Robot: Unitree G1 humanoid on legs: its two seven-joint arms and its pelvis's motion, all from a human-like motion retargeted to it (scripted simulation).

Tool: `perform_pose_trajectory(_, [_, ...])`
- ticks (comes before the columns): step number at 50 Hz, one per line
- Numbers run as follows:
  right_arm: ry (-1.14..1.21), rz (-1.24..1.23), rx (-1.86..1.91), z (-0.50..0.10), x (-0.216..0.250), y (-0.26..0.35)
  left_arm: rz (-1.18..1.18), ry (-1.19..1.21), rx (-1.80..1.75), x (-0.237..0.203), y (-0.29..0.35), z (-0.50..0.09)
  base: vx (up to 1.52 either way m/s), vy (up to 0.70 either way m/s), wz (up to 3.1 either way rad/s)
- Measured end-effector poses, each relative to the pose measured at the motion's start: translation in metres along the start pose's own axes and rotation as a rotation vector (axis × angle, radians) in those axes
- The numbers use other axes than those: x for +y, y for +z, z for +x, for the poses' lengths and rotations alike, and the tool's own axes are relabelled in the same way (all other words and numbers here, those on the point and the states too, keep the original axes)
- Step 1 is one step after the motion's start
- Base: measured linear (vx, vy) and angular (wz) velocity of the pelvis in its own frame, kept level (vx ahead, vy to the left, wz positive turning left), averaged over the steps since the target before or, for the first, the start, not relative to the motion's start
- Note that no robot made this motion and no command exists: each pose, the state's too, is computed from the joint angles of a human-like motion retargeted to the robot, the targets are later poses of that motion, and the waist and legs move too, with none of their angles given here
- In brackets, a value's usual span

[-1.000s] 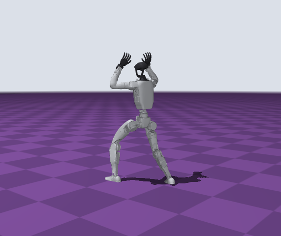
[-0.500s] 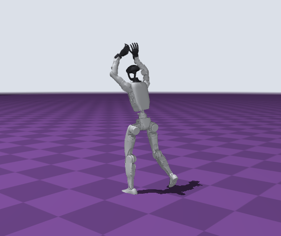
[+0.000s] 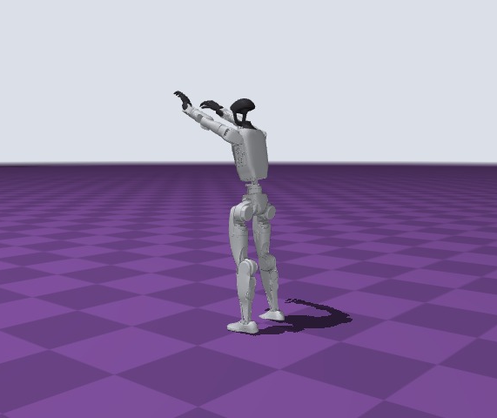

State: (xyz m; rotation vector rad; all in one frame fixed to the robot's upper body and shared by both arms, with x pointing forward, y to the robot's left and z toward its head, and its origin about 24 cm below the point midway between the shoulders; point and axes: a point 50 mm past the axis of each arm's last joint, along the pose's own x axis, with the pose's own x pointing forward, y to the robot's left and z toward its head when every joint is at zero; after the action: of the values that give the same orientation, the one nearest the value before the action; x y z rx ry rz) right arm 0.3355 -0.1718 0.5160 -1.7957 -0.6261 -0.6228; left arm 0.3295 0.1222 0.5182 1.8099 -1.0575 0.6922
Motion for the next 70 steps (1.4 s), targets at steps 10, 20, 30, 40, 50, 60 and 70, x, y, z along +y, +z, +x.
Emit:
perform_pose_trajectory(10, [-0.244, -0.104, 0.021, -0.002, -0.011, -0.003, 0.017, 0.054, 0.074, -0.006, -0.030, -0.014, 0.11, -0.08, -0.10])
perform_pose_trajectory(20, [-0.410, -0.245, 0.050, -0.004, -0.031, -0.012, 0.115, 0.165, 0.100, 0.015, -0.051, -0.016, 0.12, -0.04, -0.17])
perform_pose_trajectory(30, [-0.568, -0.218, 0.098, -0.010, -0.086, -0.027, 0.005, 0.319, 0.135, 0.075, -0.060, -0.001, 0.10, -0.04, -0.10])
perform_pose_trajectory(40, [-0.752, -0.223, 0.075, -0.019, -0.141, -0.017, -0.115, 0.573, 0.078, 0.141, -0.051, 0.004, 0.02, 0.00, -0.11])
perform_pose_trajectory(50, [-0.808, -0.054, -0.001, -0.016, -0.145, 0.014, -0.226, 0.570, 0.103, 0.130, -0.037, 0.010, -0.18, 0.00, 0.04])
perform_pose_trajectory(60, [0.329, 0.136, -0.183, -0.030, 0.124, 0.113, -0.523, -0.614, 0.240, -0.134, 0.022, -0.081, -0.26, -0.04, 0.37])
perform_pose_trajectory(70, [0.558, 0.291, -0.209, -0.103, 0.225, 0.145, -0.666, -0.957, 0.223, -0.219, 0.094, -0.195, -0.04, 0.00, 0.07])
